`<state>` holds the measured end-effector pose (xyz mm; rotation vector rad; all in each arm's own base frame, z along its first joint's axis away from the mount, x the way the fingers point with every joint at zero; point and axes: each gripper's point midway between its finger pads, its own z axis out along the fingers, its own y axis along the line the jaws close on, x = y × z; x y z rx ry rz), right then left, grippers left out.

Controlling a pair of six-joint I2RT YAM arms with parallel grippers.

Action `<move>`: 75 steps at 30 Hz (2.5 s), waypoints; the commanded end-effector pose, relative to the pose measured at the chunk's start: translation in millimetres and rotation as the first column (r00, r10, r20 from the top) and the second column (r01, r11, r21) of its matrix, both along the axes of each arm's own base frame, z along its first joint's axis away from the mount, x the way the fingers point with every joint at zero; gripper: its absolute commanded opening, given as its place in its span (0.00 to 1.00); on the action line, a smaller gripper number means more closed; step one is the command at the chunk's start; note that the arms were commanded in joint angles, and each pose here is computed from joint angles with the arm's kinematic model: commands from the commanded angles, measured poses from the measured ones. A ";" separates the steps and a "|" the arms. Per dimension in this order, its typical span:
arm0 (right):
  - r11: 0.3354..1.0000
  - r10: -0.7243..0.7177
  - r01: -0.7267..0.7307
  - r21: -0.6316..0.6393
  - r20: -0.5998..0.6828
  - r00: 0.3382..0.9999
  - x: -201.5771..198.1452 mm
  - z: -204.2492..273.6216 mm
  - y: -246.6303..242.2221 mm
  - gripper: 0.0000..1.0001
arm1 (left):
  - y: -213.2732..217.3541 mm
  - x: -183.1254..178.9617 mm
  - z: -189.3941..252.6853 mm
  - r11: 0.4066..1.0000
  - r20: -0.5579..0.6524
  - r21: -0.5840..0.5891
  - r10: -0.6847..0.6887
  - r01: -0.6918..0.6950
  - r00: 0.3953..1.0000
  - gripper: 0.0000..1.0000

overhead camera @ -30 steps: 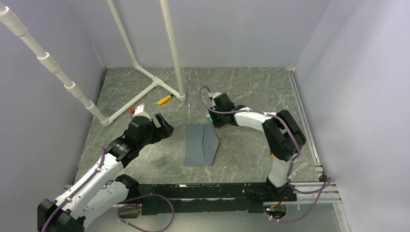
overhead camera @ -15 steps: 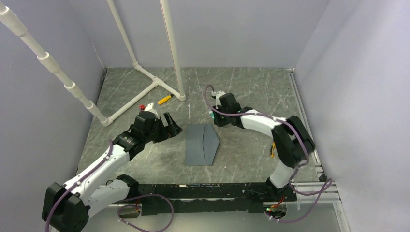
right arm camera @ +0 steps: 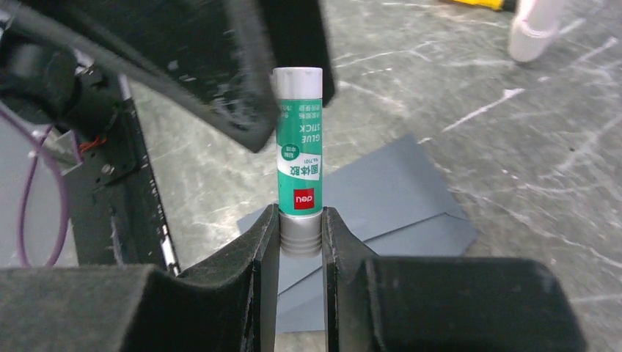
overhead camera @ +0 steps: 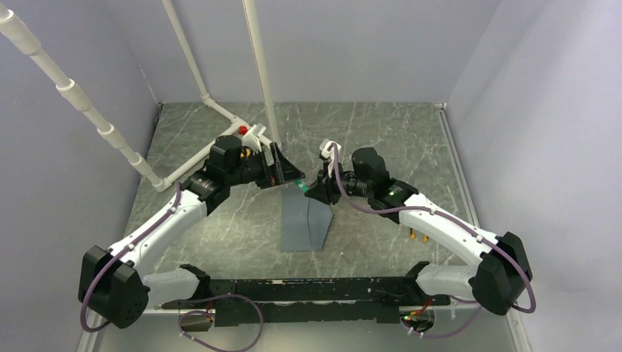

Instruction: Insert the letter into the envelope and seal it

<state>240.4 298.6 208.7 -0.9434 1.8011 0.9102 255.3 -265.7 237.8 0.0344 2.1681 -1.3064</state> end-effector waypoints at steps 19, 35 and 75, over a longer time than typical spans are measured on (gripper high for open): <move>0.980 0.195 -0.191 -0.049 0.095 0.976 -23.7 22.1 19.4 0.15 | -21.0 -27.0 -4.6 0.975 -0.147 -0.053 -0.223 0.217 0.964 0.63; 0.985 0.166 -0.162 -0.050 0.070 0.984 -17.5 19.3 21.9 0.17 | -22.9 -25.3 -6.8 0.972 -0.159 -0.048 -0.233 0.229 0.959 0.15; 0.697 0.039 0.389 0.602 -0.574 0.818 -14.0 133.7 -19.3 0.78 | -24.9 -24.4 108.3 0.898 -0.126 -0.422 -0.196 0.126 0.973 0.03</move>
